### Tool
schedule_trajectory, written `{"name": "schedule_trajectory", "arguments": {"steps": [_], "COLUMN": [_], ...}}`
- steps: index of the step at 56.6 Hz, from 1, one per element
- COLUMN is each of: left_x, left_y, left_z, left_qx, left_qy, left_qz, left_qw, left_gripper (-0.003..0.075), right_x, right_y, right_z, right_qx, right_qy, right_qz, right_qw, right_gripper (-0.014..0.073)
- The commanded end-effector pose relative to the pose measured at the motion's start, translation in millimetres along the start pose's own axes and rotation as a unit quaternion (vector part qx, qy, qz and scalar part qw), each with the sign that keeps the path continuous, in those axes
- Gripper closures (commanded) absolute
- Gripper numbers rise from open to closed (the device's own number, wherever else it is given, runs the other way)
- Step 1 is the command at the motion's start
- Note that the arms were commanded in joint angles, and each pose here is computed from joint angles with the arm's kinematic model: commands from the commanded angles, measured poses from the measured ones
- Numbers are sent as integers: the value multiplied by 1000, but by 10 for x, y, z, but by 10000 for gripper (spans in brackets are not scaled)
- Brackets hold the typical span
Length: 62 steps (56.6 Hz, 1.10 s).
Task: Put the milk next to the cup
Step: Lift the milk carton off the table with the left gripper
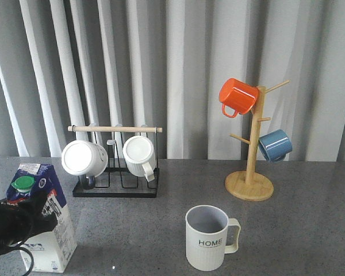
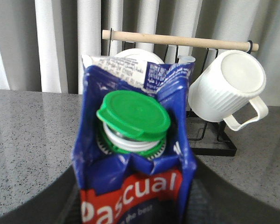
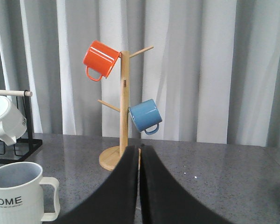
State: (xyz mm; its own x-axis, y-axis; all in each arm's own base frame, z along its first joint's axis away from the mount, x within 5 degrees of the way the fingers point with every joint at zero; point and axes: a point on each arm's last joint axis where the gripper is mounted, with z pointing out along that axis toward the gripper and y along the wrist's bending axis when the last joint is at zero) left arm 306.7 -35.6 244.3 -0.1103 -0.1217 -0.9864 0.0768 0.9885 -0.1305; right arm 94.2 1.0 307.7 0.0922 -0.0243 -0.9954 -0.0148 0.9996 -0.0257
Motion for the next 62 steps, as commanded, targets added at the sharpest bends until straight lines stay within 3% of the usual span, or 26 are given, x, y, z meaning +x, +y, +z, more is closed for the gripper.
{"name": "schedule_trajectory", "arguments": {"steps": [1,22,35,46,62], "left_x": [-244,-232,-378,-631,-975], "left_y": [-31,-30,-62,-278,-726], "left_z": [-17,-16,-84,-297,-320], "left_qx": [8,7,15,39,40], "left_qy": [-67,-60,-106,-111,-97], "left_qz": [-7,-6,-8,-30,-59], "left_qw": [998,998,994,993,993], "left_gripper": [599,599,599,599,599], "right_x": [-101,-101,-101,-101,-101], "right_y": [9,9,9,9,9], "right_z": [6,6,6,6,6], "right_qx": [-6,-6,-6,-6,-6], "right_qy": [-15,-15,-15,-15,-15], "right_qz": [0,0,0,0,0], "right_qw": [1000,1000,1000,1000,1000], "right_gripper": [598,598,598,598,598]}}
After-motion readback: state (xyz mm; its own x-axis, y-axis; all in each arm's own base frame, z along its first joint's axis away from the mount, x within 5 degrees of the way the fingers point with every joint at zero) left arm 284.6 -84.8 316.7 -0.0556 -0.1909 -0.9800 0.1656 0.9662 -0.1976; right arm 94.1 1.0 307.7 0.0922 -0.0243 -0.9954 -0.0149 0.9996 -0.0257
